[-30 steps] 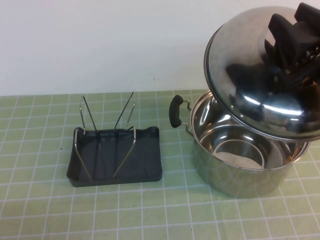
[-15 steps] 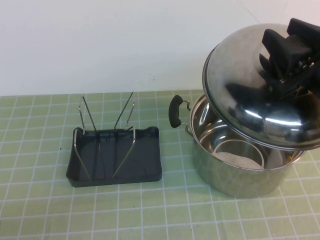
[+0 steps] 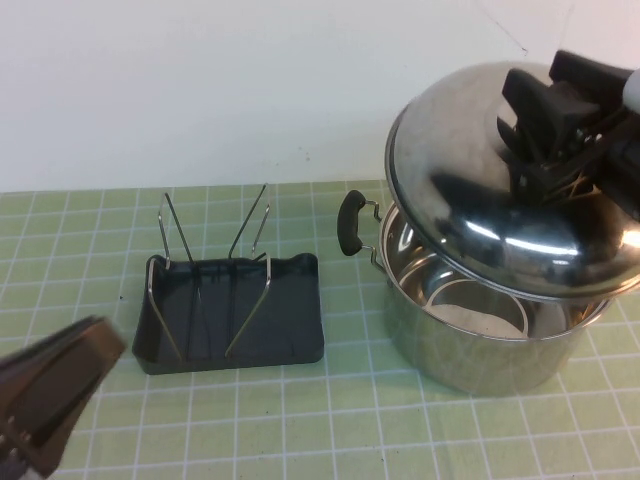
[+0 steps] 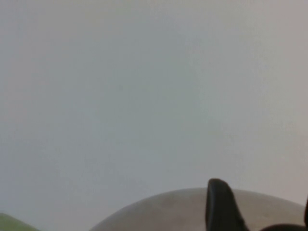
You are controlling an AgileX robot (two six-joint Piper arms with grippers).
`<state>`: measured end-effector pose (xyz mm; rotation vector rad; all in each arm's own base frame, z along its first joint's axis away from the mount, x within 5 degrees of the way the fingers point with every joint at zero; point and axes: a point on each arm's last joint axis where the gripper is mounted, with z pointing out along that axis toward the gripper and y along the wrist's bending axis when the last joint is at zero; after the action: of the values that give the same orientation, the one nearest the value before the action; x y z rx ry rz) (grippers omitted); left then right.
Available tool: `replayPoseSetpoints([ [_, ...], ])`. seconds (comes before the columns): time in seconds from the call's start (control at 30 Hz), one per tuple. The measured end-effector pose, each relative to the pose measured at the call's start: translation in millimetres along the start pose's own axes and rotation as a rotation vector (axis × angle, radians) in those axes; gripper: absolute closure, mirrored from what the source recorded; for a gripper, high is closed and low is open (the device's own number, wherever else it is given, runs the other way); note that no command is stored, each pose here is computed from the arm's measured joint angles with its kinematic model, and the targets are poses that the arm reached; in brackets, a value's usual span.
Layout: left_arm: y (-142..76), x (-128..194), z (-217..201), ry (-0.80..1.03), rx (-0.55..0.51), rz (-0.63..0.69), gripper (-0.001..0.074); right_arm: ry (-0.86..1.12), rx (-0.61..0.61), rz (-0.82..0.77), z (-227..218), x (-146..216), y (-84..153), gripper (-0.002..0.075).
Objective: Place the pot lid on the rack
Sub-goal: Hand over the pot lid
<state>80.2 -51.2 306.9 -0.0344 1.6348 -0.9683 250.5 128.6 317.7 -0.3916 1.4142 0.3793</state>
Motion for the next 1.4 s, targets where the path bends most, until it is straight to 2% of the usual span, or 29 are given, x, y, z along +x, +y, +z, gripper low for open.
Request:
replayPoseSetpoints([
  [0.13, -3, -8, 25, 0.097, 0.103, 0.011, 0.0546, -0.107, -0.045, -0.005, -1, -10, 4, 0.0392],
  [0.3, -7, -14, 66, 0.288, 0.239, -0.036, 0.0349, -0.159, -0.116, 0.032, -2, -15, 10, 0.0392],
  [0.4, -11, -18, 96, 0.384, 0.333, -0.029, 0.0293, -0.173, -0.148, 0.046, -2, -16, 13, 0.0392],
  [0.5, -12, -21, 121, 0.438, 0.384, -0.032, 0.0277, -0.211, -0.168, 0.054, -3, -19, 15, 0.0393],
  [0.7, -5, -28, 151, 0.460, 0.383, -0.042, 0.0272, -0.304, -0.193, 0.070, -6, -28, 16, 0.0393],
  [1.1, -29, -67, 168, 0.387, 0.488, 0.045, 0.0269, -0.288, -0.195, 0.083, -5, -26, 16, 0.0393],
  [1.4, -36, -61, 200, 0.426, 0.508, 0.020, 0.0269, -0.286, -0.202, 0.114, -5, -27, 16, 0.0393],
])
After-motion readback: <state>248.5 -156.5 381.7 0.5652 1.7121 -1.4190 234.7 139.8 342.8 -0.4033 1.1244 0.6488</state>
